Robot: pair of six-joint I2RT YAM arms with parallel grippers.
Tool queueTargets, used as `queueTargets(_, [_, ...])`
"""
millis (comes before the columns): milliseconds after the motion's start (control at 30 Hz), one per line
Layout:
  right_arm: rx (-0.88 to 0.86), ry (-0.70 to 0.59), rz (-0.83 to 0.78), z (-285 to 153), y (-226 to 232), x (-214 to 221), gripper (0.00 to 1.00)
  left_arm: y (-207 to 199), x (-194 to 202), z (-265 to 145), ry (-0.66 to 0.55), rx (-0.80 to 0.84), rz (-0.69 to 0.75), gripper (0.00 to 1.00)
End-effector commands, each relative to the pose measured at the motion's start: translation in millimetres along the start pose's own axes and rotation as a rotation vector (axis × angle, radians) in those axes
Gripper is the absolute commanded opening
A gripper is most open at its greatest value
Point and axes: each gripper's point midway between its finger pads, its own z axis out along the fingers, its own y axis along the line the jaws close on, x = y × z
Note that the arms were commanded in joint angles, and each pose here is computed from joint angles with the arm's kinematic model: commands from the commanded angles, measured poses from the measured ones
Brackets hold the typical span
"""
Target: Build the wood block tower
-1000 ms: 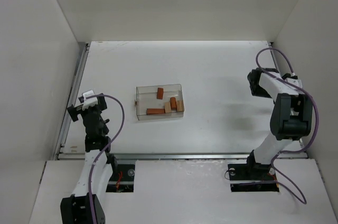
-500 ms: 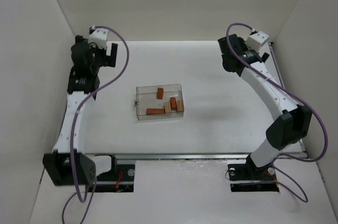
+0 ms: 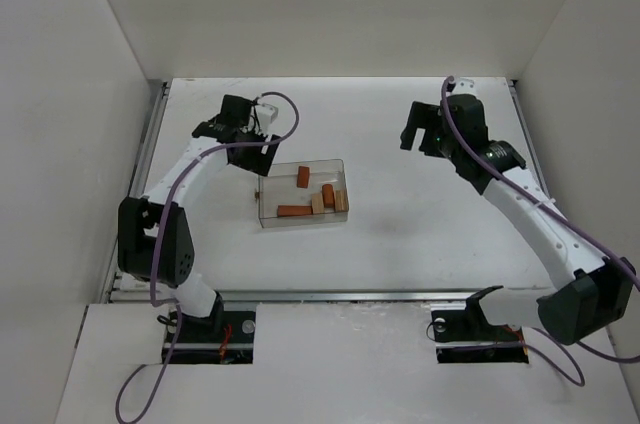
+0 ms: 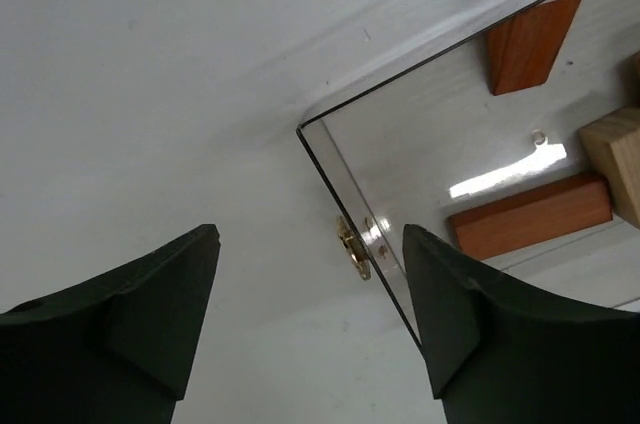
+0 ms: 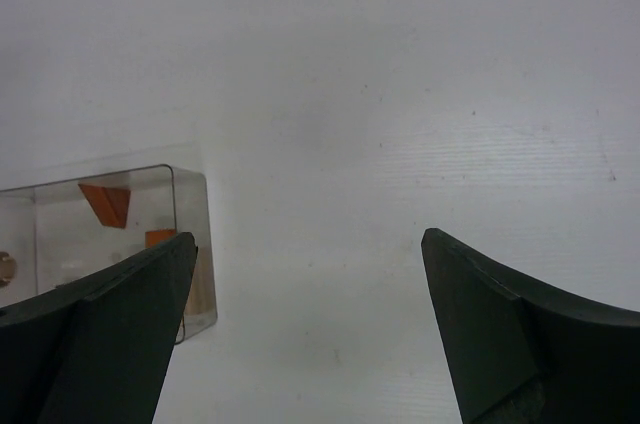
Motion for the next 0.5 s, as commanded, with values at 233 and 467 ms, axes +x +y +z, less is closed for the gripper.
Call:
queueTargets(233, [-0.032, -0.033, 0.046, -24, 7, 18, 1.00, -1, 31, 57, 0.136, -0.066, -0.105, 0.48])
queueTargets(467, [-0.022, -0.047, 0.077, -39, 4, 27, 1.00, 6, 30, 76, 0.156, -0.113, -0.147, 0.00])
